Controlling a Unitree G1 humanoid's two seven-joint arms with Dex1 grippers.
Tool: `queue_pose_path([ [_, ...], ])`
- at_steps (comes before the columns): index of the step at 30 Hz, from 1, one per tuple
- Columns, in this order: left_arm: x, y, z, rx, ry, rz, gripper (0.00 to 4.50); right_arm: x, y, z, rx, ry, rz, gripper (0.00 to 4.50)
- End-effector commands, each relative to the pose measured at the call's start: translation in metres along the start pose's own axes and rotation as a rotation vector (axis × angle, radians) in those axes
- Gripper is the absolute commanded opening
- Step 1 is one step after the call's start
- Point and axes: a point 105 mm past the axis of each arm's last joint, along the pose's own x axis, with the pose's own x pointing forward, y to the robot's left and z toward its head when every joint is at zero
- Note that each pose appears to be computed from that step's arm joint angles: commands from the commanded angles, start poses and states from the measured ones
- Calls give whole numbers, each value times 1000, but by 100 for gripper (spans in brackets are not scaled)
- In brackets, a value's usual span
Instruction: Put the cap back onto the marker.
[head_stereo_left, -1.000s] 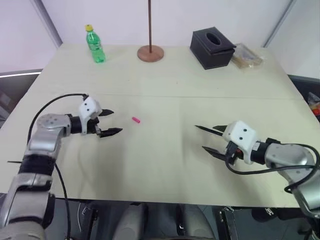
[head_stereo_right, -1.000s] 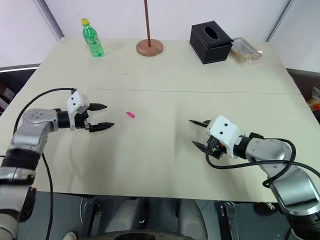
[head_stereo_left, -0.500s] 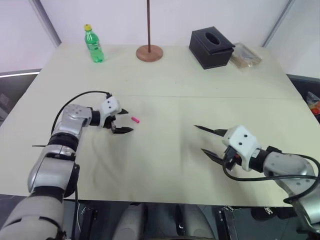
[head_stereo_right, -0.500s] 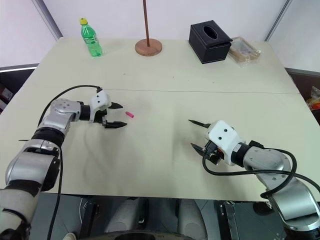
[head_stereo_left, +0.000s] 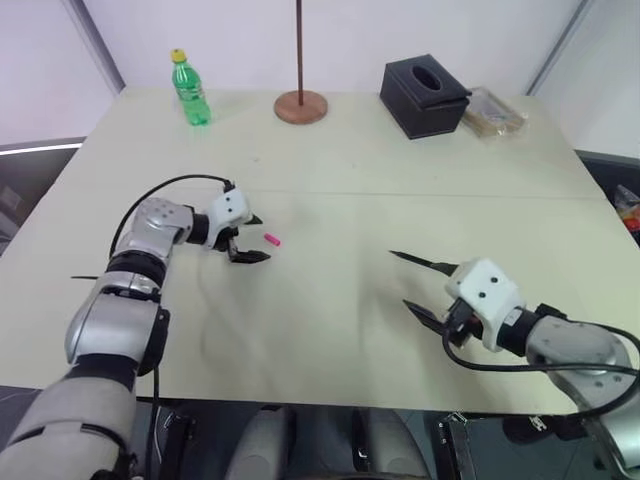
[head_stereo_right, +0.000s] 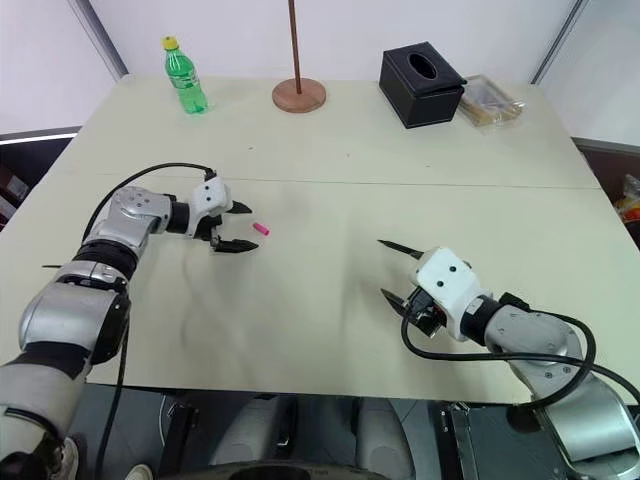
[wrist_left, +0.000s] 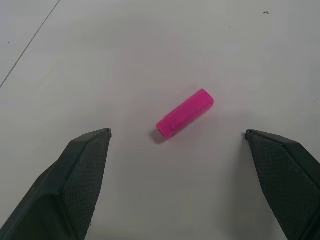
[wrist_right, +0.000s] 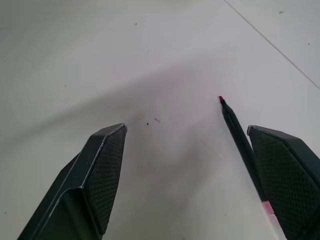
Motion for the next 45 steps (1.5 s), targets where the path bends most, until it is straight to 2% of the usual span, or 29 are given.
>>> queue_pose_path([
  [1,6,1,1,-40,2,7,449,-5,-1,14,-38,-47,-27,394],
  [6,6,-3,-5,-99,4,-14,449,-6,-3,14,-42,-45,-40,394],
  [12,7,-11,-18,-90,38,-32,449,-7,-2,14,-42,-42,-43,394],
  [15,7,-14,-21,-85,45,-43,367,-8,-2,14,-42,-39,-46,394],
  [19,9,-16,-22,-85,42,-51,171,-8,-2,14,-44,-37,-48,394],
  [20,9,-17,-22,-85,41,-53,102,-9,-2,14,-44,-35,-48,394],
  [22,10,-17,-22,-85,41,-52,21,-9,-3,14,-46,-35,-48,394],
  [23,10,-17,-22,-84,42,-51,3,-9,-3,14,-47,-34,-49,394],
  [36,12,-23,-26,-29,57,-82,3,-10,-2,13,-46,-28,-48,394],
  [45,5,-19,-11,20,-50,-58,3,-12,-2,11,-44,-20,-48,394],
])
